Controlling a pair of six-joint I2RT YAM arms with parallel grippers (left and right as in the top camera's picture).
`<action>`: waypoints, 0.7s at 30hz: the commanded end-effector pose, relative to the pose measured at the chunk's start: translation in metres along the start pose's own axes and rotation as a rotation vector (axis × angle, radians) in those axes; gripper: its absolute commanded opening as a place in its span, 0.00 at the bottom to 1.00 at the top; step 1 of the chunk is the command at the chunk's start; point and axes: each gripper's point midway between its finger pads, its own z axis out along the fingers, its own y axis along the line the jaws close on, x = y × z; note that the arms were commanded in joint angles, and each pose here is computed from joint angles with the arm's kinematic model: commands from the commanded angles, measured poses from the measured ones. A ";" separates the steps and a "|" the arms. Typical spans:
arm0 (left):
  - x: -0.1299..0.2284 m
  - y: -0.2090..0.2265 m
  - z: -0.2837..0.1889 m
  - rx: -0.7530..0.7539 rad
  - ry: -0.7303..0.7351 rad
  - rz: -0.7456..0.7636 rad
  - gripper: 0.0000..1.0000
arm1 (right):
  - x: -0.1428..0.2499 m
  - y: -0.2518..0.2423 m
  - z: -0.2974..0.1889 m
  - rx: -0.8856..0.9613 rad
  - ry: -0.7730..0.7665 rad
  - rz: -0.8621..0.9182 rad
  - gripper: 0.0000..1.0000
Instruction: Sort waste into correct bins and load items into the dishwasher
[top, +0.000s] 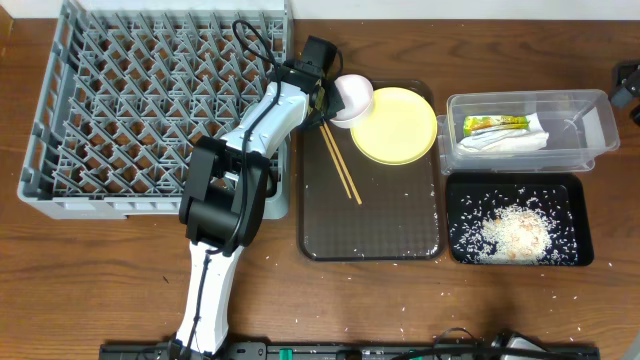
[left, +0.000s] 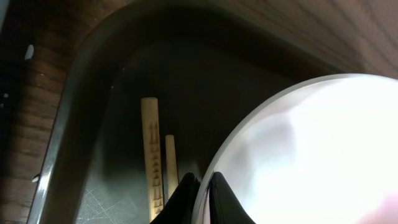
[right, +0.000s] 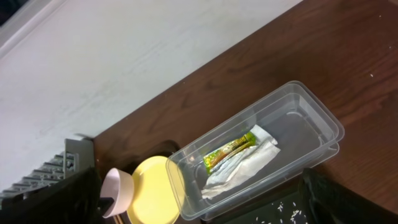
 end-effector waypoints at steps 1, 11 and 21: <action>0.001 0.002 -0.001 -0.004 0.002 -0.002 0.07 | -0.005 -0.001 -0.003 0.003 -0.014 0.012 0.99; -0.048 -0.035 -0.112 0.068 -0.244 0.221 0.07 | -0.005 -0.001 -0.003 0.003 -0.014 0.012 0.99; -0.140 0.037 -0.239 -0.580 -0.808 0.316 0.07 | -0.005 -0.001 -0.003 0.003 -0.014 0.011 0.99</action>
